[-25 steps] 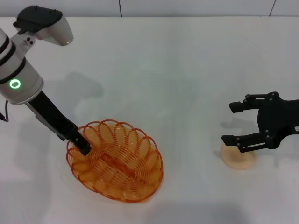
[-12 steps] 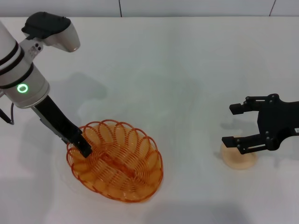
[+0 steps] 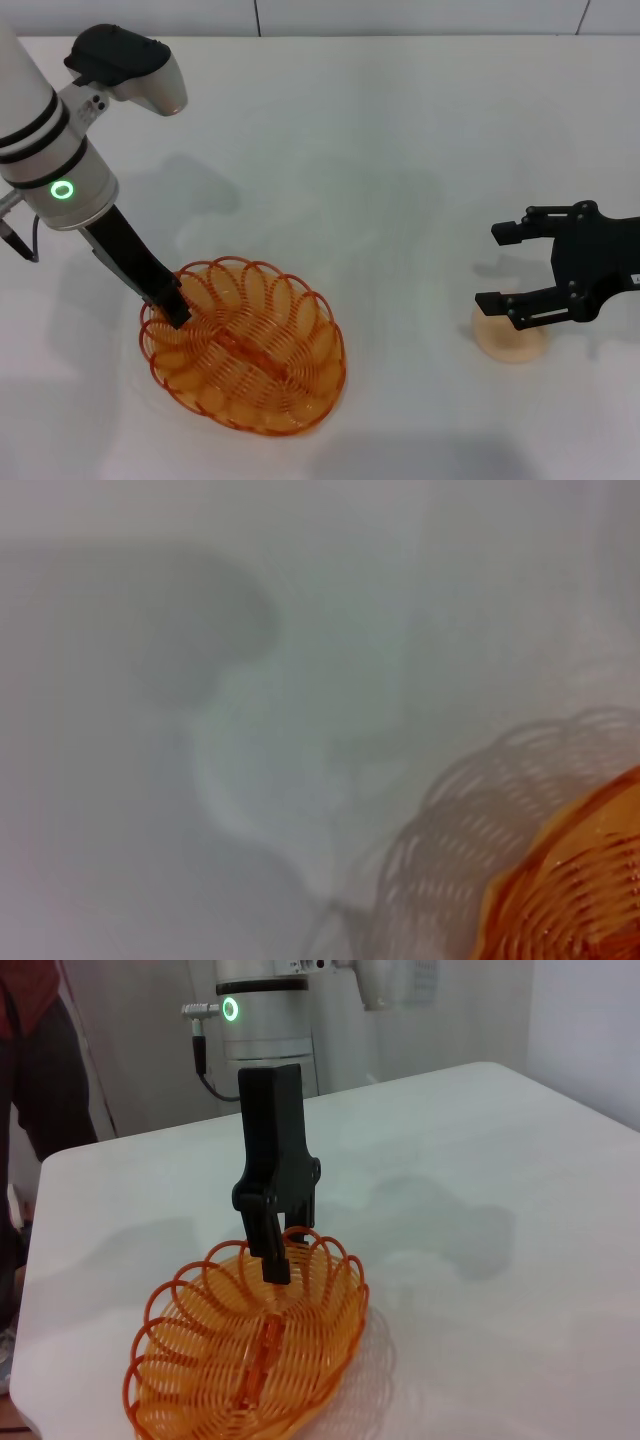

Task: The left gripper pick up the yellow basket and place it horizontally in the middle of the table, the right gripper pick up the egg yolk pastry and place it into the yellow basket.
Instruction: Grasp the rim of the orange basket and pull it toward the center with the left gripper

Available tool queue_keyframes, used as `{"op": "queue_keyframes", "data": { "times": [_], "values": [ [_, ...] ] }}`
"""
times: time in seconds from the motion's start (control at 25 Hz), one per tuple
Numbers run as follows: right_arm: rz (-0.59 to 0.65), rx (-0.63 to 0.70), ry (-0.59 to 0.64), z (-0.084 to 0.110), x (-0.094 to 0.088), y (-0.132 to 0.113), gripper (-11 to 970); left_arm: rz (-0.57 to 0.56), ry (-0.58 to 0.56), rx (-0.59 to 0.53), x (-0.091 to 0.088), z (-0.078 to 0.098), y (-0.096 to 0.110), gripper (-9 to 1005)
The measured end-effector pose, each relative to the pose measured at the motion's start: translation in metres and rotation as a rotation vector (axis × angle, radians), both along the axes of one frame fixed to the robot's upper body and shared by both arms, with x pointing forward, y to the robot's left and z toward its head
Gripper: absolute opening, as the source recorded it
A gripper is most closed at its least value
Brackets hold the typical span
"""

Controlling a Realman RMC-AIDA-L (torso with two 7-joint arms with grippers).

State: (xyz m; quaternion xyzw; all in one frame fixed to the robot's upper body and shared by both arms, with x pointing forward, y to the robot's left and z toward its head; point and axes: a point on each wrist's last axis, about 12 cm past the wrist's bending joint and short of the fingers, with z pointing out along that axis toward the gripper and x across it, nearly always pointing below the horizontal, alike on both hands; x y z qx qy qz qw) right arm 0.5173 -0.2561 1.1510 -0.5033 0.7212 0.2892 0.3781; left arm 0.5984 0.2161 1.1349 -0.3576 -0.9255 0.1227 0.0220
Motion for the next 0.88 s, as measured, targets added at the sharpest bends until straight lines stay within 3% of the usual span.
{"op": "queue_keyframes", "data": {
  "times": [0.2,0.44,0.68,0.88],
  "values": [
    [-0.005,0.001,-0.002,0.0004,0.0003,-0.001,842,-0.007,-0.009,0.003,0.0015,0.0011,-0.002,359],
    [-0.006,0.001,-0.003,0.0009,0.0007,-0.0013,842,-0.016,-0.03,0.001,0.0046,0.0028,-0.0045,362],
    [-0.007,0.001,-0.004,0.0009,0.001,-0.0014,841,-0.032,-0.045,-0.007,0.0072,0.0058,-0.0087,195],
    [-0.011,0.0,-0.008,0.0015,0.0019,-0.0018,841,-0.043,-0.045,-0.007,0.0073,0.0066,-0.0092,133]
  ]
}}
